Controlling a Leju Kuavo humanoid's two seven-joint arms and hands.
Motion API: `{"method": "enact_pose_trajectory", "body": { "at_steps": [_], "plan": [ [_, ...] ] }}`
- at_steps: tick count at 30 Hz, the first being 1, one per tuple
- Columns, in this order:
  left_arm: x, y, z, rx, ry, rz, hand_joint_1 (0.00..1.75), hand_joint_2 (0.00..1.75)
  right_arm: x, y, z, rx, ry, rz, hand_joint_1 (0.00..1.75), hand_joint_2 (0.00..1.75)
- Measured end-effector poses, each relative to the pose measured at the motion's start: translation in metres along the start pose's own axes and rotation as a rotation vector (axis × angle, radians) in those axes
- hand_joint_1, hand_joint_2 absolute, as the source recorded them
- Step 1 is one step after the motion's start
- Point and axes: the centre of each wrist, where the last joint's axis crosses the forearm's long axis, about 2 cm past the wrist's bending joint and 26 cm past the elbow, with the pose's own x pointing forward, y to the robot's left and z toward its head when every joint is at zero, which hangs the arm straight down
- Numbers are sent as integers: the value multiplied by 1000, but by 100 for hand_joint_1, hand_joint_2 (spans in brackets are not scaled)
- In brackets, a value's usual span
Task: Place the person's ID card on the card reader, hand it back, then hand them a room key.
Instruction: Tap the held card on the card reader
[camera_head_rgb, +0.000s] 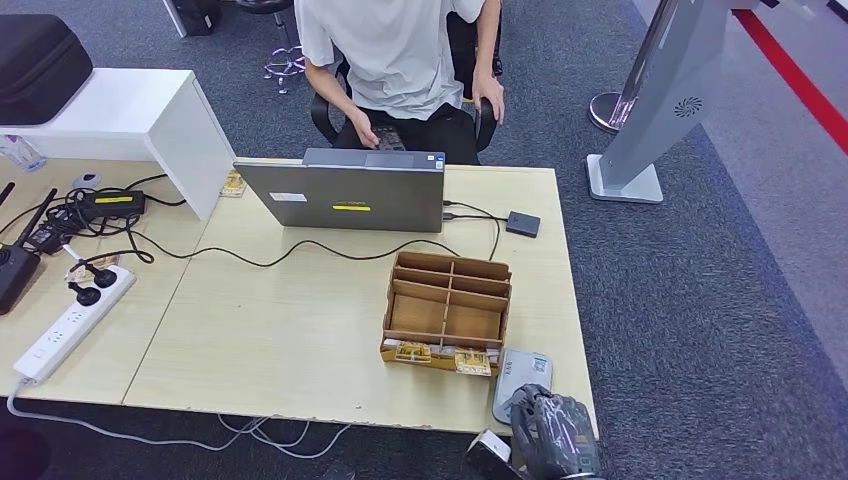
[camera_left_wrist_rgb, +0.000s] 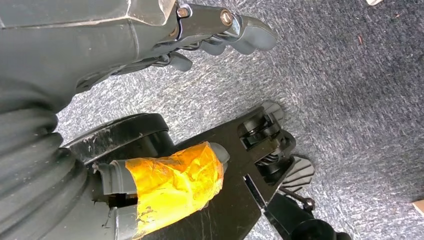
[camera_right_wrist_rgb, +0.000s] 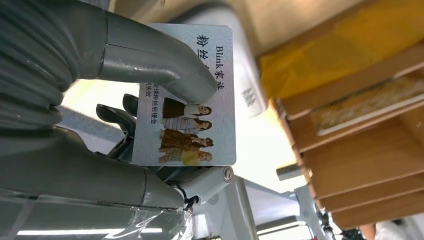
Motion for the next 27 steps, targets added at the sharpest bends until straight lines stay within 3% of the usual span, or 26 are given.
{"method": "enact_pose_trajectory", "body": {
  "at_steps": [10, 15, 18, 27],
  "plan": [
    [0, 1, 0, 2, 3, -9, 0, 175, 5, 15, -2, 20, -2, -32, 175, 175],
    [-2, 3, 0, 1, 9, -23, 0, 175, 6, 2, -24, -73, -82, 9, 175, 175],
    [-3, 2, 1, -4, 13, -36, 0, 175, 8, -24, -51, -149, -157, 64, 175, 175],
    [5, -7, -1, -18, 45, -61, 0, 175, 14, -147, -155, -367, -251, 238, 175, 175]
  ]
}}
